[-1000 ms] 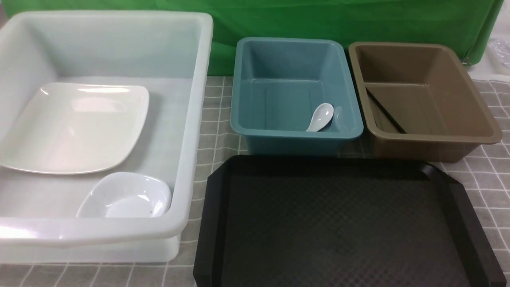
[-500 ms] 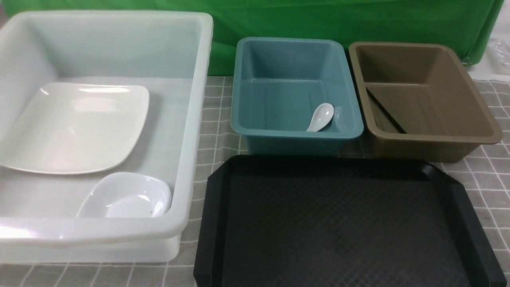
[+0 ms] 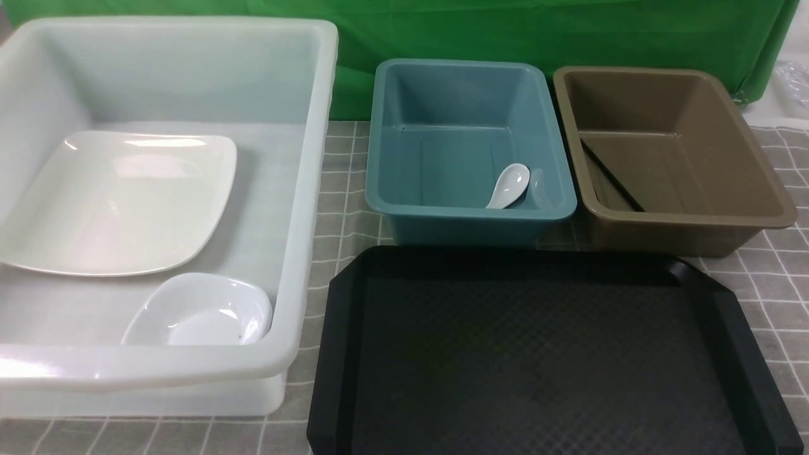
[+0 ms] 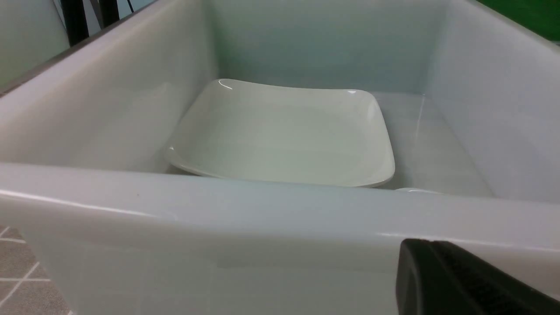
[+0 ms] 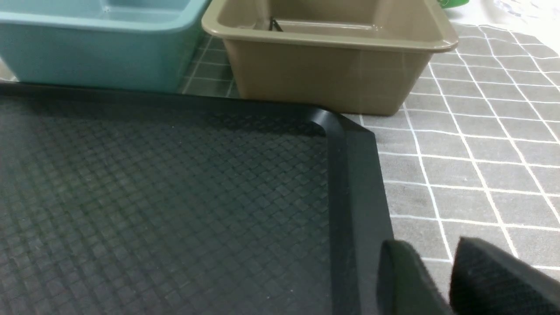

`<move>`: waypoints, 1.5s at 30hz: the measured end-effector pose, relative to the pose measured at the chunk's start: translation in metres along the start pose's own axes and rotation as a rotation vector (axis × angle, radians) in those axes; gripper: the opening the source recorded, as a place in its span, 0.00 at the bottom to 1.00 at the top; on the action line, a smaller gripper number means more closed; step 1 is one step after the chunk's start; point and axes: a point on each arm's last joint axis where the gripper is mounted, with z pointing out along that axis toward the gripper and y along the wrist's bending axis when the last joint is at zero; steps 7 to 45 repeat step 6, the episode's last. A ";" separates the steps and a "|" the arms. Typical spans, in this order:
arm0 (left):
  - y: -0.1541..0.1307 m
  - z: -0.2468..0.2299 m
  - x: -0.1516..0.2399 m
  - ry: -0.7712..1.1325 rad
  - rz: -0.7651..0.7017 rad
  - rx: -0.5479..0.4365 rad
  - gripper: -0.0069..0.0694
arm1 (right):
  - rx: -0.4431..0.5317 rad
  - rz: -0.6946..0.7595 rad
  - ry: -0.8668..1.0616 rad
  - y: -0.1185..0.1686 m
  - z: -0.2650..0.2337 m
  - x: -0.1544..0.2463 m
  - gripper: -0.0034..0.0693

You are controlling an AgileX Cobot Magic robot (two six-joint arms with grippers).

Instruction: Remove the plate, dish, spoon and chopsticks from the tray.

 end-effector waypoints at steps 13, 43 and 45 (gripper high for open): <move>0.000 0.000 0.000 0.000 0.000 0.000 0.10 | 0.000 0.000 0.000 0.000 0.000 0.000 0.37; 0.000 0.000 0.000 0.000 0.000 0.000 0.10 | 0.000 0.000 0.000 0.000 0.000 0.000 0.37; 0.000 0.000 0.000 0.000 0.000 0.000 0.10 | 0.000 0.000 0.000 0.000 0.000 0.000 0.37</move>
